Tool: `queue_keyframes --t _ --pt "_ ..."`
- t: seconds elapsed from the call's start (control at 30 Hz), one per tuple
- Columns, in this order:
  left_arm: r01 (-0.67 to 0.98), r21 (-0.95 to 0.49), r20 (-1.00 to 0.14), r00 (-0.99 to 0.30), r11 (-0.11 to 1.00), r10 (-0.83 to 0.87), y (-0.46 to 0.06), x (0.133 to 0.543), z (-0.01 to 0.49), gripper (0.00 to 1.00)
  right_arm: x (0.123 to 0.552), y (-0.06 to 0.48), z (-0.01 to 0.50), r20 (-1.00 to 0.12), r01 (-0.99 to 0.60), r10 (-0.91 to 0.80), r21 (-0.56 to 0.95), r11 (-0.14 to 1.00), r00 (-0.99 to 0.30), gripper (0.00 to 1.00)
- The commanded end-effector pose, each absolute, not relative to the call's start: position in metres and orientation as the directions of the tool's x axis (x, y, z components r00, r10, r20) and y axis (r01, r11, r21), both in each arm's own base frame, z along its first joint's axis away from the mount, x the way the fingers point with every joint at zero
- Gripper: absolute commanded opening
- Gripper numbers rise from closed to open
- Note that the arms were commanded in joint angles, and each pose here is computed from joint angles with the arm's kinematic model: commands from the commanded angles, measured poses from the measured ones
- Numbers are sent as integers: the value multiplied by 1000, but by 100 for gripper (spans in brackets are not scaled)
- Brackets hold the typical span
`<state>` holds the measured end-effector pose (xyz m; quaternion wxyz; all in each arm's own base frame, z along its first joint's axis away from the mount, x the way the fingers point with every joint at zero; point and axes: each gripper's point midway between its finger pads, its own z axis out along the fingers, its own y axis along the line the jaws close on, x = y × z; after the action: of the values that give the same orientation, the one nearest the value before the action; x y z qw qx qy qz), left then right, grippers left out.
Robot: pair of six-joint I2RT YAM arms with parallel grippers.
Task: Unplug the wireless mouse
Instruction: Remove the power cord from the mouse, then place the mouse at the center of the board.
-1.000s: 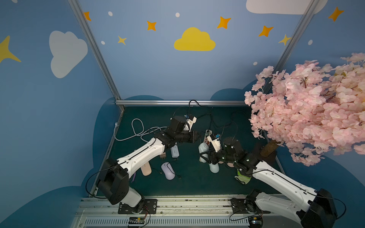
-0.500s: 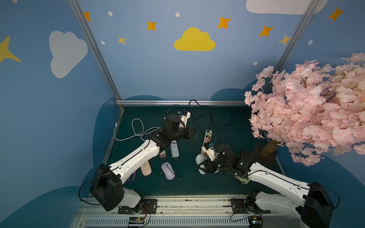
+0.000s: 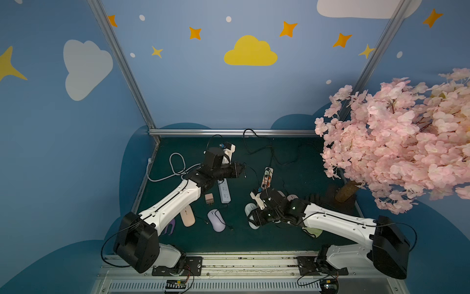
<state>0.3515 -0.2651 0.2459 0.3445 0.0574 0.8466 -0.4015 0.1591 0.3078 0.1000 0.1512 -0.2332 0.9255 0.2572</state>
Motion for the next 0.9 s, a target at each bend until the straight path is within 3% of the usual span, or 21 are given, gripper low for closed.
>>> queue_keyframes --t 0.0,0.47,0.73,0.87 --pt "357 -651 -607 -775 670 -176 -257 349 245 4 159 310 86 -289 -423 -334 342 839 -897 0" --pt "312 -669 -582 -784 674 -215 -229 341 238 4 154 337 48 -119 -404 -386 231 885 -915 0" --pt "306 -679 -574 -788 667 -223 -227 341 235 4 153 339 32 -63 -397 -393 218 891 -917 25" --pt "299 -684 -564 -795 665 -224 -228 340 231 4 152 339 27 -42 -389 -390 227 893 -920 46"
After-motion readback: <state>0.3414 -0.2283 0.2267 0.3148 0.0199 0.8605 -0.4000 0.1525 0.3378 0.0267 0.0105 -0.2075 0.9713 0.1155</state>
